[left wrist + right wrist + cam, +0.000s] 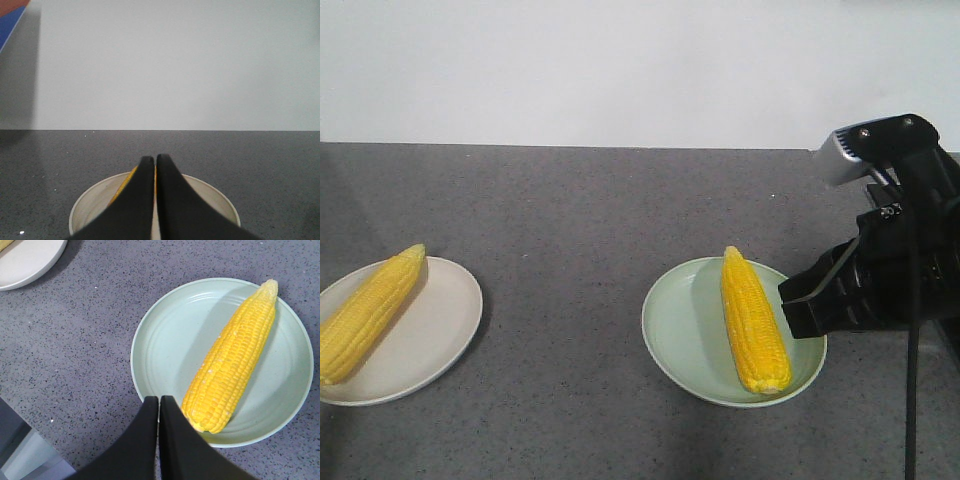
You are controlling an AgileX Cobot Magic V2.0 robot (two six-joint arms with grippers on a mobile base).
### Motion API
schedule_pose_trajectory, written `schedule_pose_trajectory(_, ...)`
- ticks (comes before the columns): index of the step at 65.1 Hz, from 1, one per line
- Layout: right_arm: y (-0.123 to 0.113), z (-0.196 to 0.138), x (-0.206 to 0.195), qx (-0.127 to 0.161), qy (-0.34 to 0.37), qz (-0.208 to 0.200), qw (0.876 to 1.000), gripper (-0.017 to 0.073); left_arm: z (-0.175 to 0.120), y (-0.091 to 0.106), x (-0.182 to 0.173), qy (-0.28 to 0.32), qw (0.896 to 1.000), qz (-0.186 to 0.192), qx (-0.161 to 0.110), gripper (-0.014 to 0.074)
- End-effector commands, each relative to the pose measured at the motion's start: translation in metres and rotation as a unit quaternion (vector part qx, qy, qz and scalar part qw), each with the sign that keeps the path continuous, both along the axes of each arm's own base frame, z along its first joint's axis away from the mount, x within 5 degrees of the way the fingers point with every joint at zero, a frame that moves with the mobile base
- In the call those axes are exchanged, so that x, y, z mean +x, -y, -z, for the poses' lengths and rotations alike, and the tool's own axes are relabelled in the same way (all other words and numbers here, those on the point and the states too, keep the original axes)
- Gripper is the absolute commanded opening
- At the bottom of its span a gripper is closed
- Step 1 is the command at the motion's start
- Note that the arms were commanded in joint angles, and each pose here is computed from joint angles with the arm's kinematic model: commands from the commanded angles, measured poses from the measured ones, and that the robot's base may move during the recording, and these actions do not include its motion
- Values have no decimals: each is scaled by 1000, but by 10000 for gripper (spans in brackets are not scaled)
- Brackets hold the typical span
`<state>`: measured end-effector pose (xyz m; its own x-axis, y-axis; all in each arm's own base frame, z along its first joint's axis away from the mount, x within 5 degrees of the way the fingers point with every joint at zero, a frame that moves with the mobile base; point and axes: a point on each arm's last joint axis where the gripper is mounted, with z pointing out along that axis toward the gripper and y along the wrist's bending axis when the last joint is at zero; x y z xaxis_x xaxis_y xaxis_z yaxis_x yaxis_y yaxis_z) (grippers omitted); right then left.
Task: Distribute corn equally
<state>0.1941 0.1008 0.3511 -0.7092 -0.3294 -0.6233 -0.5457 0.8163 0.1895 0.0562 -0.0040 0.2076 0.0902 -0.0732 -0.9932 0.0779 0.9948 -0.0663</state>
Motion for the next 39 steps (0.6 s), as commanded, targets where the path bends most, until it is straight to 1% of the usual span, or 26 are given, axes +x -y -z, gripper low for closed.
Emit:
schedule_pose_trajectory(1,0,-15,0,21,39,5,999,-10,-13,0,-3,50,999,3,-8,-8)
schedule_pose_trajectory(24,1,-15,0,19,41,3,999,-10,-13,0,-3,50,999,3,-8,-8)
schedule_pose_trajectory(26,2,-16,-1,9,55,-4,998,-10,-13,0,-3,50,999,3,-8,-8)
schedule_pose_trajectory(28,6,-19,-1,-3,78,-3,997,-10,-13,0,-3,50,999,3,-8,-8)
schedule_pose_trajectory(33,18,-23,-5,-2,128,14,992,-10,-13,0,-3,50,999,3,-8,-8)
schedule_pose_trajectory(39,40,-28,-17,12,199,65,978,-8,-13,0,-3,50,999,3,-8,-8)
